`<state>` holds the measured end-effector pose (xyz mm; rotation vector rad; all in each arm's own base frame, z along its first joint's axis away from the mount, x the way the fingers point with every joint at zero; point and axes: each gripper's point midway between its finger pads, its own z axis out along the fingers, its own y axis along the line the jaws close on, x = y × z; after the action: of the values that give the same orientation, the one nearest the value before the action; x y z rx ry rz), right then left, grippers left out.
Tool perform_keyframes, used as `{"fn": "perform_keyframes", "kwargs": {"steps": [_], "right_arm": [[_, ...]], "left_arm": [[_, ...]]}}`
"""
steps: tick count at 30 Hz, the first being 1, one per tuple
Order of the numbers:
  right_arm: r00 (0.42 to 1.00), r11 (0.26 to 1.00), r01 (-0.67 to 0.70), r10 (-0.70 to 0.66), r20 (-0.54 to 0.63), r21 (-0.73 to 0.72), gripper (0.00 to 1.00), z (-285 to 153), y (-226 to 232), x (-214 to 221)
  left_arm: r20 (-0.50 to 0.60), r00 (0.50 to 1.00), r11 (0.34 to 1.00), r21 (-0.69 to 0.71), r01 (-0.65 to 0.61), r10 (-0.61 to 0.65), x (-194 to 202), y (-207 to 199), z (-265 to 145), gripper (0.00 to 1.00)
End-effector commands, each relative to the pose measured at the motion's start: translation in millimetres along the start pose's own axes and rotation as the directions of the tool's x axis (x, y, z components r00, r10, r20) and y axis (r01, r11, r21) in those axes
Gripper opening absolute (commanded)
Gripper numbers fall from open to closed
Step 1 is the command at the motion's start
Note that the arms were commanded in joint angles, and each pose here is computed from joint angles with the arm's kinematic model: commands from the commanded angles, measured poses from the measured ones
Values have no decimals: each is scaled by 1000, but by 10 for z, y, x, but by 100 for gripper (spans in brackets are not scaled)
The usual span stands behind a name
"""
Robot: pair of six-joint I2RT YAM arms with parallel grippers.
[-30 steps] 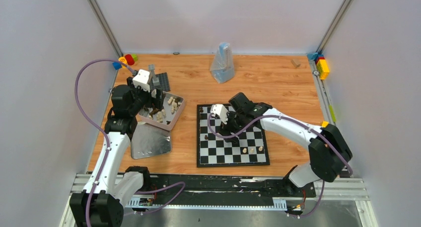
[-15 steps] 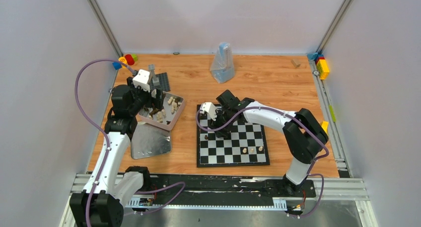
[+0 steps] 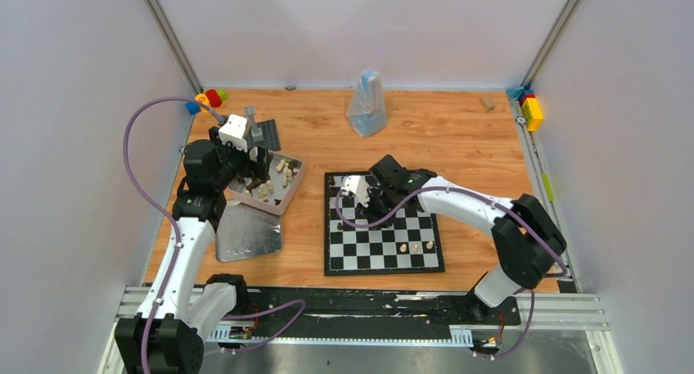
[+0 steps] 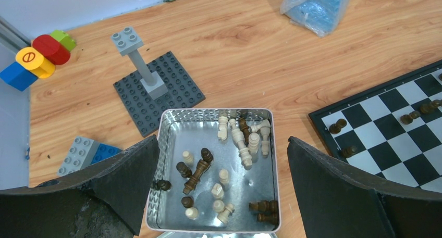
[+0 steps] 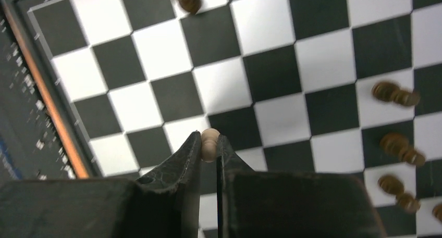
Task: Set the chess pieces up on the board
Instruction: Pick up the chess piece from the chessboard, then place the chess piece on the chessboard.
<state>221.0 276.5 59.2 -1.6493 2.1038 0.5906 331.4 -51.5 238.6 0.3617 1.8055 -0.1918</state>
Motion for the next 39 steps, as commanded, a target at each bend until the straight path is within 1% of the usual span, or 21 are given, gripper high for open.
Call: {"fn": "perform_keyframes", "kwargs": {"steps": [1, 4, 8, 14, 21, 25, 27, 29, 31, 32, 35, 37, 39], "right_arm": [[999, 999, 42, -42, 8, -23, 0, -269, 251, 152], [999, 999, 32, -33, -5, -33, 0, -338, 379, 334], [1000, 999, 13, -13, -2, -38, 0, -370, 464, 435], [1000, 999, -1, 1, 8, -52, 2, -318, 493, 446], [1000, 997, -6, 5, -12, -77, 3, -245, 537, 496], [1000, 997, -4, 2, -20, -72, 7, -216, 539, 518], [1000, 997, -5, 4, -19, -73, 10, -206, 542, 512], [1000, 997, -7, 5, -25, -79, 17, -190, 553, 519], [999, 997, -9, 6, -32, -73, 27, -183, 542, 531], [999, 998, -8, 5, -35, -61, 36, -189, 522, 533], [1000, 1000, 8, -9, -18, -16, 57, -263, 459, 480], [1000, 999, 22, -22, 11, 23, 66, -354, 405, 398], [998, 998, 37, -40, 49, 58, 68, -475, 346, 289]], "left_arm": [[42, 999, 1000, -9, -27, 27, -113, 28, -24, 100], [41, 999, 1000, -9, -26, 26, -107, 30, -18, 100], [34, 999, 1000, -6, -24, 24, -88, 29, -5, 100], [32, 999, 1000, -5, -22, 22, -90, 26, -9, 100], [36, 999, 1000, -9, -23, 23, -105, 30, -23, 100], [33, 999, 1000, -9, -21, 22, -98, 30, -19, 100], [33, 999, 1000, -9, -21, 22, -96, 30, -19, 100], [33, 999, 1000, -9, -23, 23, -97, 30, -19, 100], [32, 999, 1000, -11, -26, 26, -95, 34, -19, 100], [33, 999, 1000, -11, -26, 26, -96, 36, -18, 100], [31, 999, 1000, -11, -27, 27, -83, 36, -14, 100], [30, 999, 1000, -11, -27, 28, -78, 39, -8, 100], [26, 999, 1000, -11, -25, 26, -66, 40, -1, 100]]}}
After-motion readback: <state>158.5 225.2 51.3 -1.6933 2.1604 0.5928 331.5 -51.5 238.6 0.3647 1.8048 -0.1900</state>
